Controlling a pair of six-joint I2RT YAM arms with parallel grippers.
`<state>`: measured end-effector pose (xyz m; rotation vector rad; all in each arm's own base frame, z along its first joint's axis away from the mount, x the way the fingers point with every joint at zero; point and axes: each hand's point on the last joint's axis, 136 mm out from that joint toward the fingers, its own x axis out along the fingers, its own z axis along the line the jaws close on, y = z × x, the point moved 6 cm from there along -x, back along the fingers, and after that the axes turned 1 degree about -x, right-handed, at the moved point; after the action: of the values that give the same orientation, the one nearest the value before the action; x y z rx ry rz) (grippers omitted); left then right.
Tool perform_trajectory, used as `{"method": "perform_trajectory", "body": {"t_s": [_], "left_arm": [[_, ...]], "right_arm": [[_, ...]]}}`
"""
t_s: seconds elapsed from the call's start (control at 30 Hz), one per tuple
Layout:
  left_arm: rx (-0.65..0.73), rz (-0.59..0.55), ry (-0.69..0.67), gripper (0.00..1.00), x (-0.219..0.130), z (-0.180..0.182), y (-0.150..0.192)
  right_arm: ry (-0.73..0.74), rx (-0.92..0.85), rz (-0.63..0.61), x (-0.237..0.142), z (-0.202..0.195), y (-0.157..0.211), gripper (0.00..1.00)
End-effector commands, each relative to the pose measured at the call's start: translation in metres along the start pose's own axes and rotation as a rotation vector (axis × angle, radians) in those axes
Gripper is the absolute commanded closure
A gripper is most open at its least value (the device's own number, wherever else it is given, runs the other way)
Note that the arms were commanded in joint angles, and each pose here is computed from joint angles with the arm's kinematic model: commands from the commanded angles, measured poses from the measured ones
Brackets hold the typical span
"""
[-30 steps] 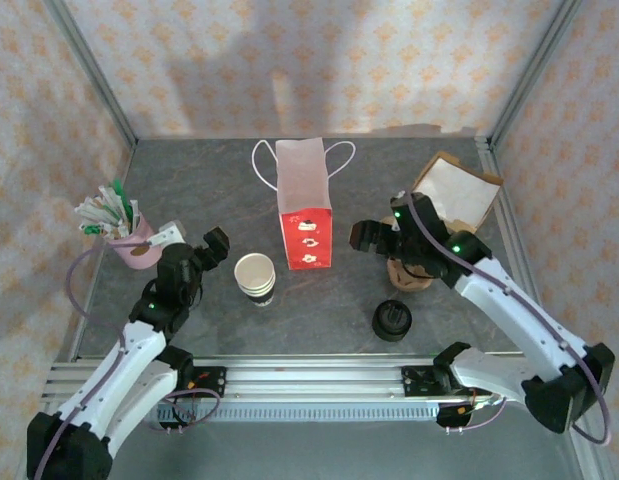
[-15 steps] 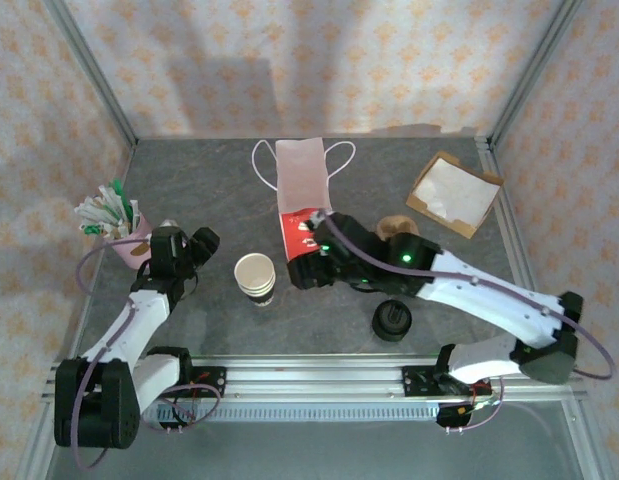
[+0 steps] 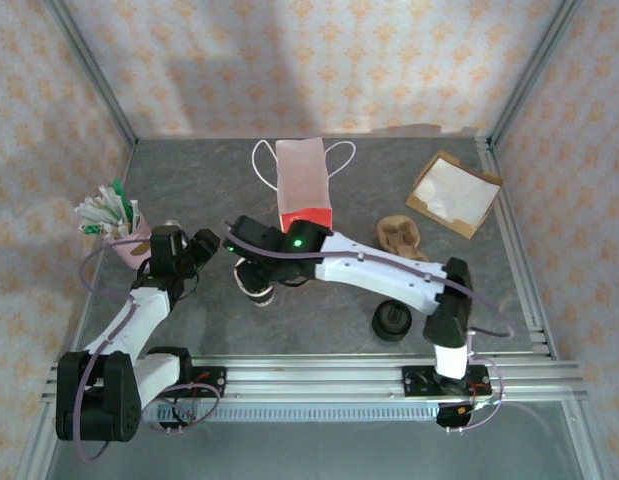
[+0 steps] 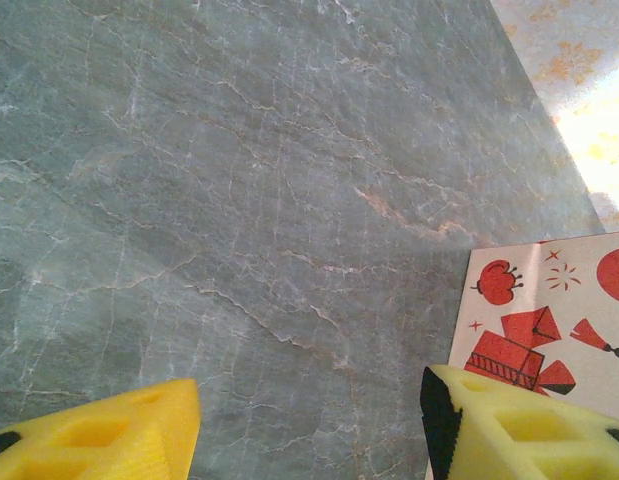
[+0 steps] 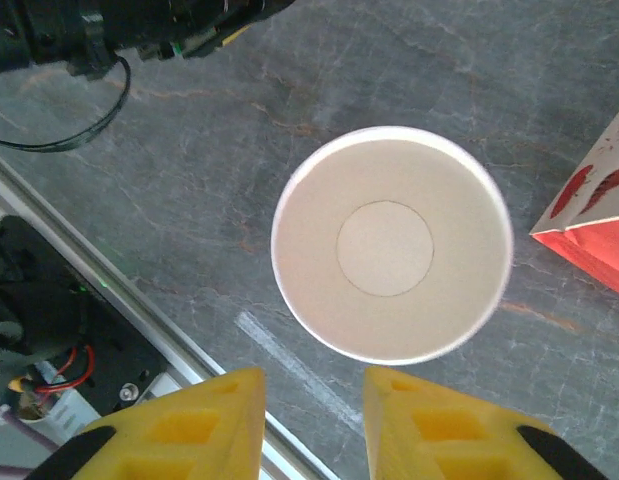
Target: Pack the takeout coffee
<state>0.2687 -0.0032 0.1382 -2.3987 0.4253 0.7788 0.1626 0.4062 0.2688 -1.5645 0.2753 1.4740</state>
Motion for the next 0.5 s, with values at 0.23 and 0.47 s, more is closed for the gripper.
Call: {"method": "perform_trajectory", "body": {"t_s": [0.23,0.47], "left_arm": [[0.015,-0.058,0.007,0.39,-0.010,-0.008,-0.013],[0.018,-0.067,0.011,0.39,-0.013,-0.009,-0.014]], "right_arm": [[0.124,-0.118,0.141,0.041,0.015,0.000,0.73],[0.161,-0.138,0.169,0.057,0.016,-0.002,0.77]]}}
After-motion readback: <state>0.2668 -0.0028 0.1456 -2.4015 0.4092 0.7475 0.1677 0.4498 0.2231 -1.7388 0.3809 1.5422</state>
